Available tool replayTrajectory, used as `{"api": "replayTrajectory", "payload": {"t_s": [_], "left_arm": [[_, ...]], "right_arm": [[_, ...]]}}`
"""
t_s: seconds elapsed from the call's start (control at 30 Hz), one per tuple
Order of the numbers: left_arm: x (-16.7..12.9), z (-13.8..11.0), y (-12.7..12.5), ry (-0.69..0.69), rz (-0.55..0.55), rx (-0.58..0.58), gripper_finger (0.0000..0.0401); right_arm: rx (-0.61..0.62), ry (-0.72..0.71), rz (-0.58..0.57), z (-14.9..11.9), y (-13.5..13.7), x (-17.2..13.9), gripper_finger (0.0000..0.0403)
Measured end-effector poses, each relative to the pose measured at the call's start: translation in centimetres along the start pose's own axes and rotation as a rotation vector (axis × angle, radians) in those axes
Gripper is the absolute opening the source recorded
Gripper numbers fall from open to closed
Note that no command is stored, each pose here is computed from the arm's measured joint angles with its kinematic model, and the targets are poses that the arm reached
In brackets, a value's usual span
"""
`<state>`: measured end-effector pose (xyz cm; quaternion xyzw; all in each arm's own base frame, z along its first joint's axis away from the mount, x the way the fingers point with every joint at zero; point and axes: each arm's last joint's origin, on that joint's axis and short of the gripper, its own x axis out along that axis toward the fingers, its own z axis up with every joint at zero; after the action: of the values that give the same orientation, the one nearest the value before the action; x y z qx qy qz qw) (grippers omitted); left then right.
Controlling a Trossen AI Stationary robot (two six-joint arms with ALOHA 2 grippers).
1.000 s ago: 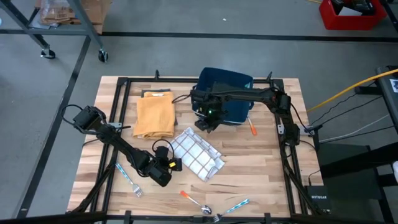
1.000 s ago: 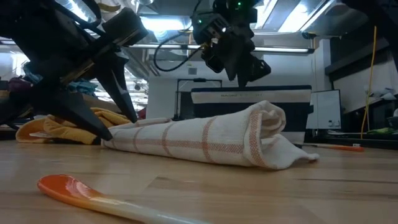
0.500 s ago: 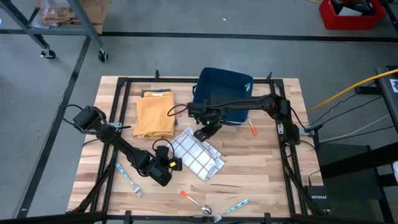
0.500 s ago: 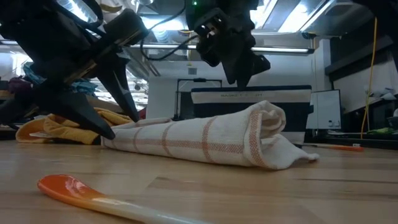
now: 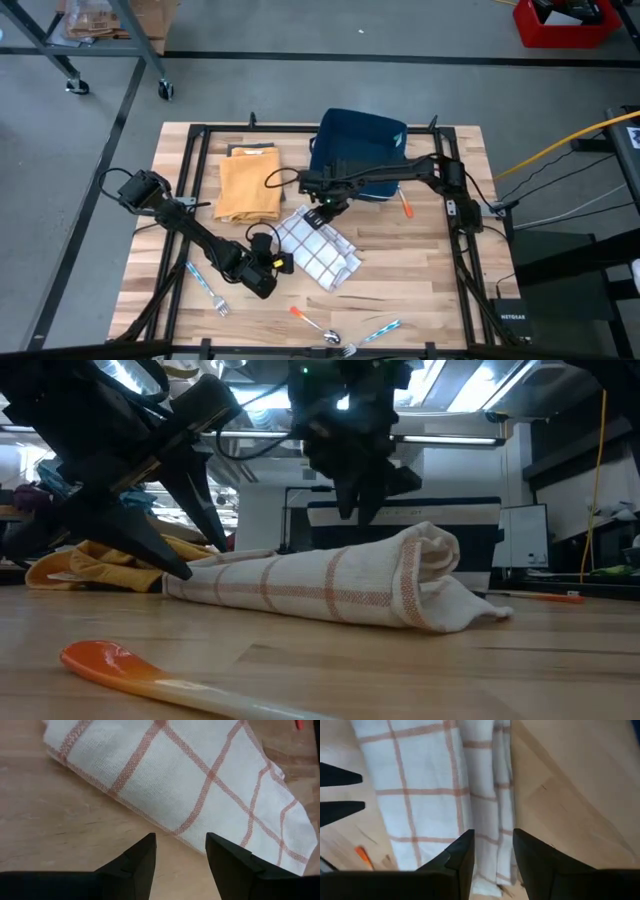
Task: Fold towel
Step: Adjust the blue bin
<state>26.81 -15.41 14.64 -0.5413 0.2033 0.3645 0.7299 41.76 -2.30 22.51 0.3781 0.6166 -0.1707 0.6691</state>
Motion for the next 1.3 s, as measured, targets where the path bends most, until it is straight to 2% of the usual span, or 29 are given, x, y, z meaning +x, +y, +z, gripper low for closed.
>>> {"api": "replayTrajectory", "payload": {"t_s": [0.2, 0.4, 0.63, 1.03, 1.3], "left_arm": [[0.3, 0.0, 0.0, -0.008, 0.003, 0.004, 0.0164], [2.7, -0.5, 0.8, -0.039, 0.027, -0.062, 0.0164], [3.1, -0.9, 0.7, -0.034, 0.007, -0.084, 0.0164], [2.6, -1.6, 0.7, -0.001, -0.018, -0.063, 0.0164], [2.3, -2.1, 0.6, 0.030, -0.038, -0.066, 0.0164]], "right_arm": [[0.037, 0.005, -0.031, -0.2, -1.0, 1.9, 0.0138], [0.050, -0.030, 0.006, 0.1, -1.1, 3.2, 0.0138], [0.055, -0.032, 0.009, 0.1, -1.3, 3.6, 0.0138], [0.062, 0.073, -0.044, -0.6, -1.6, 1.8, 0.0138], [-0.048, -0.014, 0.037, 0.3, 0.5, -1.5, 0.0138]]}}
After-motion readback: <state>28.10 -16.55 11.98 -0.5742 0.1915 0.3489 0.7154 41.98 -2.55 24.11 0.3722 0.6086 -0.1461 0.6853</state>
